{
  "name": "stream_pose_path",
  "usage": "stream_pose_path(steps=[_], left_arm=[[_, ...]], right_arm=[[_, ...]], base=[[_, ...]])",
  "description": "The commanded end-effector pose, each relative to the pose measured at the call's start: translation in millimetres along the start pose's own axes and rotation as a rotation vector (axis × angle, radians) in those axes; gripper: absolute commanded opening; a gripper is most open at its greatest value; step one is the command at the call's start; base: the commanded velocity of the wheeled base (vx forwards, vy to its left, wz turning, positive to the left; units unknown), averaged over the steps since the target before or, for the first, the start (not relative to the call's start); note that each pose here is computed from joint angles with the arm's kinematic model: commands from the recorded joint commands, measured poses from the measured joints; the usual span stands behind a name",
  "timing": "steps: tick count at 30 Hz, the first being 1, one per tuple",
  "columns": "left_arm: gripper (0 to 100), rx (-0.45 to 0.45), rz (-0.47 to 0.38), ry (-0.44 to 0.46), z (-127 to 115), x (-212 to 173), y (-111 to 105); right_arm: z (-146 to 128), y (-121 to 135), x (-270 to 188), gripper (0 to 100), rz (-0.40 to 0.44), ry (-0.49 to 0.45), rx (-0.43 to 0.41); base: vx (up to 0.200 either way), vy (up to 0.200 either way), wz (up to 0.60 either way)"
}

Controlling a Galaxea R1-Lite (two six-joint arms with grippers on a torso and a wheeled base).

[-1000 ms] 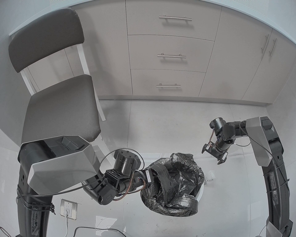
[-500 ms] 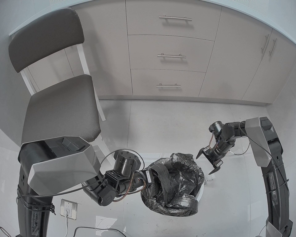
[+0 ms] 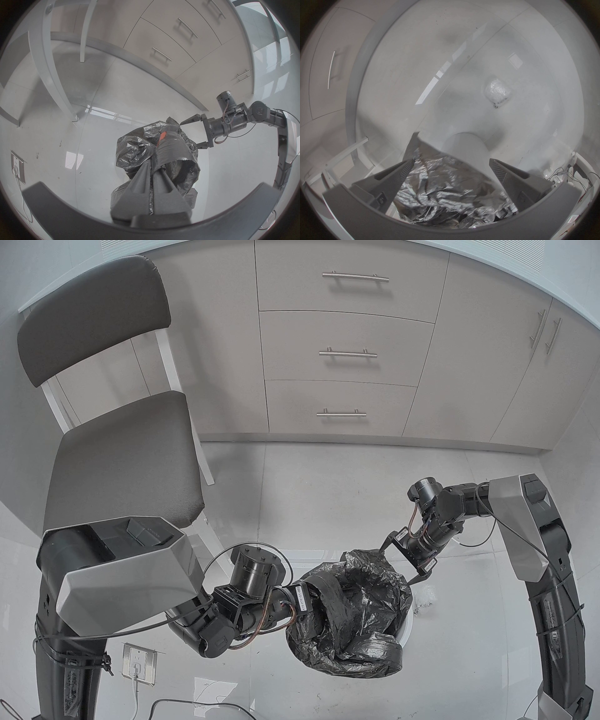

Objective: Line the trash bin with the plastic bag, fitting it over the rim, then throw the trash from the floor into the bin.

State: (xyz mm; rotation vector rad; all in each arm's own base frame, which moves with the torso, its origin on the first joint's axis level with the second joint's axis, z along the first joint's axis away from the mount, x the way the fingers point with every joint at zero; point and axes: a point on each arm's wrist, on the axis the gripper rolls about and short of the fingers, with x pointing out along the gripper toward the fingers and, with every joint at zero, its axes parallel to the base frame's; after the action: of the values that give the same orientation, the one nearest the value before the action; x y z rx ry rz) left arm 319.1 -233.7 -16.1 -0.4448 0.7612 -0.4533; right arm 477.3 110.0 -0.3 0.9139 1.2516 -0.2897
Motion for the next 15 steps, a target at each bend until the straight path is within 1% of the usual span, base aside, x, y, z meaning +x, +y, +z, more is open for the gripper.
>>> stream_pose_path(steps=[1, 4, 7, 15], left_arm=[[0, 0.0, 0.0, 0.0, 0, 1, 0], [0, 0.007, 0.001, 0.001, -1, 1, 0], [0, 0.009, 0.001, 0.001, -1, 1, 0], [0, 0.01, 0.002, 0.002, -1, 1, 1]], right_arm=[[1, 6, -17, 100, 0.024, -0.012, 0.011], [-6, 6, -18, 100, -0.009, 0.009, 0.032], [-18, 9, -16, 100, -0.03, 0.031, 0.013], [-40, 22, -17, 100, -0.022, 0.047, -0.038]], base=[[0.0, 0.0, 0.0], [0.0, 0.0, 0.0], [0.0, 0.0, 0.0], [0.0, 0.0, 0.0]])
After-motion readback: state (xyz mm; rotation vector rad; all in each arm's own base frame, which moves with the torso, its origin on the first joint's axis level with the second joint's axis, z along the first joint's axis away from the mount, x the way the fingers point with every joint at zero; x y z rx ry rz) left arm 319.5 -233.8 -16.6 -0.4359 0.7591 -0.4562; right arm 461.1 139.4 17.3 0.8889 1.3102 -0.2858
